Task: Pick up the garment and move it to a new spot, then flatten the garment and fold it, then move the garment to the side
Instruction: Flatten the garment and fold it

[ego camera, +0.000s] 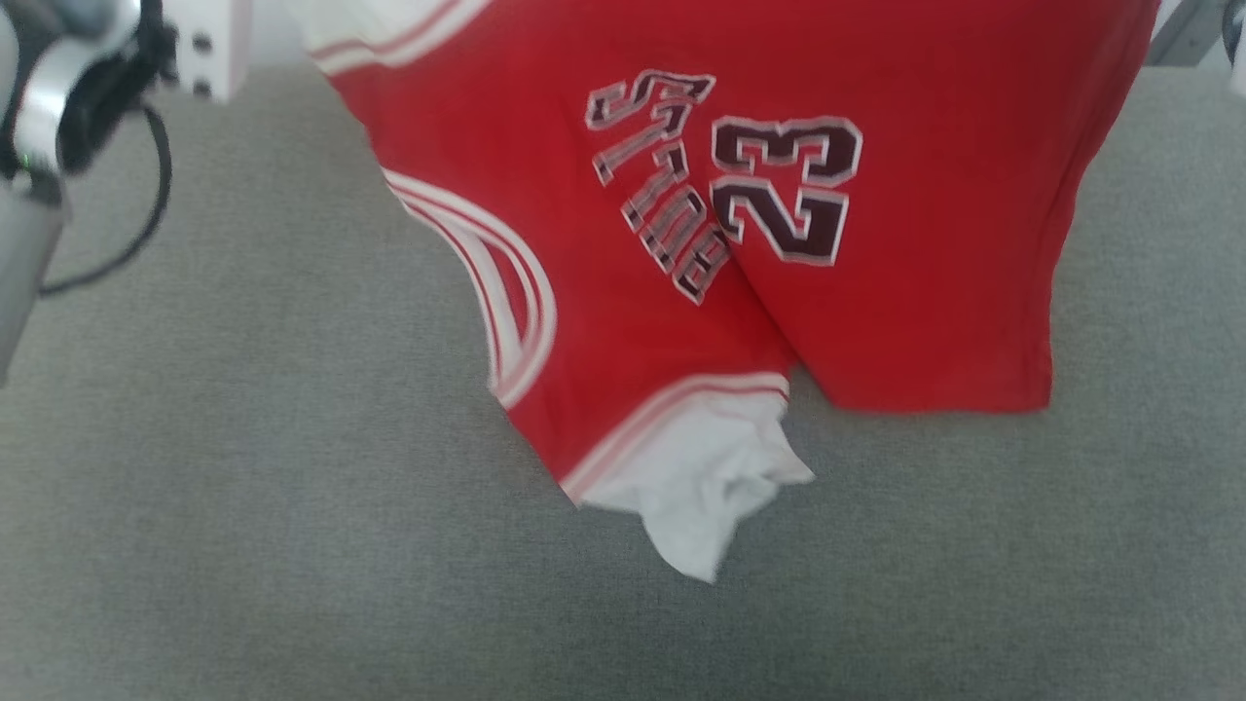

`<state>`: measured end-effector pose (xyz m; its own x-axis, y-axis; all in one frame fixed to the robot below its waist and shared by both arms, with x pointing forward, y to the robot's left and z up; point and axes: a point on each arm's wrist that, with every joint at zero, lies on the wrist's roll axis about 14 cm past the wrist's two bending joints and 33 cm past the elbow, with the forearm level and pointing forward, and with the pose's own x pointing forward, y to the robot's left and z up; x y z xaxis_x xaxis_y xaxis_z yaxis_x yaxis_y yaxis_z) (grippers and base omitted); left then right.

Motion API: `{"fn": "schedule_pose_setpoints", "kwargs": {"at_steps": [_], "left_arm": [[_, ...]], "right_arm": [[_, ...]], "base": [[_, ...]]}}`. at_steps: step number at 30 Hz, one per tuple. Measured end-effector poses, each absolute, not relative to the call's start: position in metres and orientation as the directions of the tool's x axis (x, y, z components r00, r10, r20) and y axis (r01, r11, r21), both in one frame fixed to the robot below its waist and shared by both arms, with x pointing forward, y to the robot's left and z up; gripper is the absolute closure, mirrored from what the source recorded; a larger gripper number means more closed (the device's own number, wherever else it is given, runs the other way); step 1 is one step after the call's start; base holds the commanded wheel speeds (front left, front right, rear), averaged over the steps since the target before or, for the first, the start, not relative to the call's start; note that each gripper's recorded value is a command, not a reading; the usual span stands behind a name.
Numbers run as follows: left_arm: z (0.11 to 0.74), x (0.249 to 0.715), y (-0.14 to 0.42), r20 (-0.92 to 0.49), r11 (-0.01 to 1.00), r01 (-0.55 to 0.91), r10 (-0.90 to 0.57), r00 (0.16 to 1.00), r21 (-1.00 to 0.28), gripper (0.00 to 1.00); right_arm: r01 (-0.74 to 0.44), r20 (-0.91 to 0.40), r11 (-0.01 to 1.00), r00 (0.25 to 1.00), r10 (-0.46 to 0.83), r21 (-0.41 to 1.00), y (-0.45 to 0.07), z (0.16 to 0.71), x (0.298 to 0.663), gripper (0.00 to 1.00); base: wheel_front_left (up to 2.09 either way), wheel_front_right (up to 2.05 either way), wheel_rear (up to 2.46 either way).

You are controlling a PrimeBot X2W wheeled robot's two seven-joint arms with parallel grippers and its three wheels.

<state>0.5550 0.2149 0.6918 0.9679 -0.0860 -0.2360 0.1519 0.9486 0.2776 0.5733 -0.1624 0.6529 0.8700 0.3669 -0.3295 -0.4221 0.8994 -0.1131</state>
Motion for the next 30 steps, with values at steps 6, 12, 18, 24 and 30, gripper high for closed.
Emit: {"fn": "schedule_pose_setpoints", "kwargs": {"at_steps": [6,12,18,24,30], "left_arm": [[0.724,0.597,0.209,-0.046,0.942,0.086,-0.075,0.996,0.325,1.0],[0.776,0.633,0.2,0.216,0.934,-0.009,-0.074,0.974,0.358,1.0],[0.83,0.644,0.194,0.464,0.918,-0.112,-0.085,0.882,0.381,1.0],[0.829,0.643,0.187,0.492,0.911,-0.07,-0.153,0.857,0.405,1.0],[0.727,0.651,0.196,0.186,0.898,0.093,-0.189,0.964,0.43,1.0]], "right_arm": [[-0.359,-0.224,0.925,0.919,0.325,-0.128,-0.166,0.661,0.605,1.0],[-0.278,-0.028,0.944,0.96,0.277,-0.177,-0.168,0.685,0.645,1.0],[-0.195,0.185,0.947,0.951,0.246,-0.254,-0.172,0.71,0.672,1.0],[-0.224,0.121,0.933,0.956,0.266,-0.283,-0.154,0.679,0.682,1.0],[-0.313,-0.092,0.921,0.95,0.299,-0.232,-0.141,0.603,0.67,1.0]], "base": [[0.0,0.0,0.0],[0.0,0.0,0.0],[0.0,0.0,0.0],[0.0,0.0,0.0],[0.0,0.0,0.0]]}}
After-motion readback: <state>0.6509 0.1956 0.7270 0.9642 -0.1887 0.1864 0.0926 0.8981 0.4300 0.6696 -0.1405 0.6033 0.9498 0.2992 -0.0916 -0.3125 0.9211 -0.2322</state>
